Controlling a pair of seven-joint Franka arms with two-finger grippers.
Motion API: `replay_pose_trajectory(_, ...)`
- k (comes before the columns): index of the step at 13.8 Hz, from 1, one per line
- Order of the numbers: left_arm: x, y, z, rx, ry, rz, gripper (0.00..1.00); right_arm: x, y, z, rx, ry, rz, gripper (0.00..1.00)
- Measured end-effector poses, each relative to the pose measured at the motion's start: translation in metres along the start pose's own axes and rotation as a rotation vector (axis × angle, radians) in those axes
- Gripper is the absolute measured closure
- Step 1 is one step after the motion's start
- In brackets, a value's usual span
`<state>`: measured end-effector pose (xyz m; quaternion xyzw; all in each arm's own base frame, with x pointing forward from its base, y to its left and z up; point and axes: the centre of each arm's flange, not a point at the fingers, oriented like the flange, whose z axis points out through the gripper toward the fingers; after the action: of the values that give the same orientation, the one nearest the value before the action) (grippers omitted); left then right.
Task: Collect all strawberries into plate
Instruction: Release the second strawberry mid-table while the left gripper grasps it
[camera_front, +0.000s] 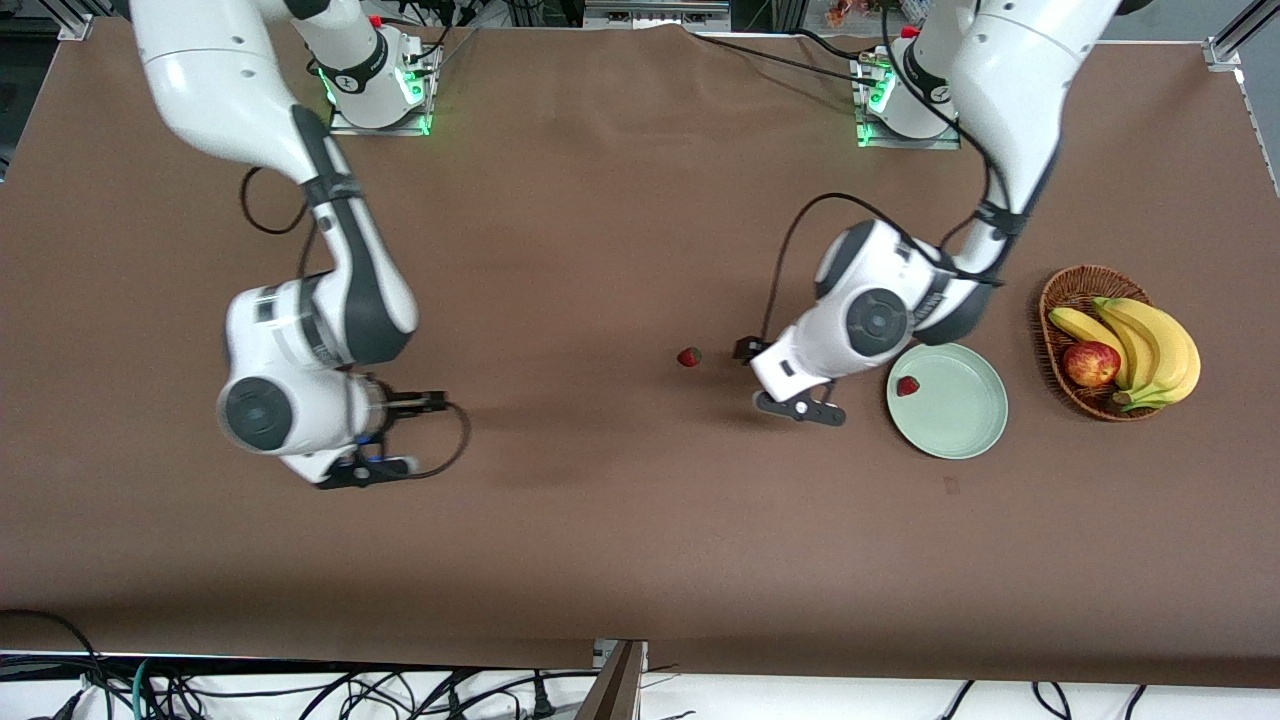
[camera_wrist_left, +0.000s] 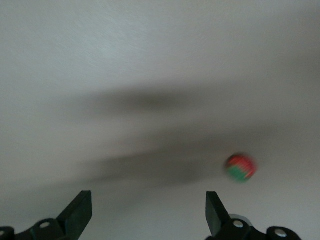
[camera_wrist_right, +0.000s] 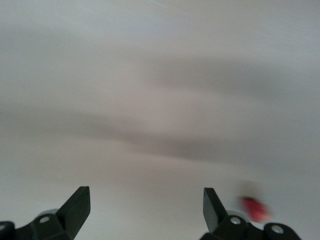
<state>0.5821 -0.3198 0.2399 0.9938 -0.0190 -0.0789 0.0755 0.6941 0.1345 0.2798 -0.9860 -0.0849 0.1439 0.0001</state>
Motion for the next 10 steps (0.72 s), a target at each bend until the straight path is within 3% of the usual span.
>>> replay_pose_trajectory(4,-0.029,0.041,0.049,-0.038,0.055,-0.203,0.0,-0.02,0.09,0.039,-0.044,-0.069,-0.095,0.0)
replay_pose_trajectory(8,-0.047,0.062,0.072,-0.061,0.077,-0.278,0.0,-0.049,0.117,0.091,-0.057,-0.01,-0.11,0.0)
replay_pose_trajectory(10,-0.045,0.064,0.071,-0.076,0.093,-0.302,0.0,-0.066,0.117,0.109,-0.052,-0.007,-0.106,0.0)
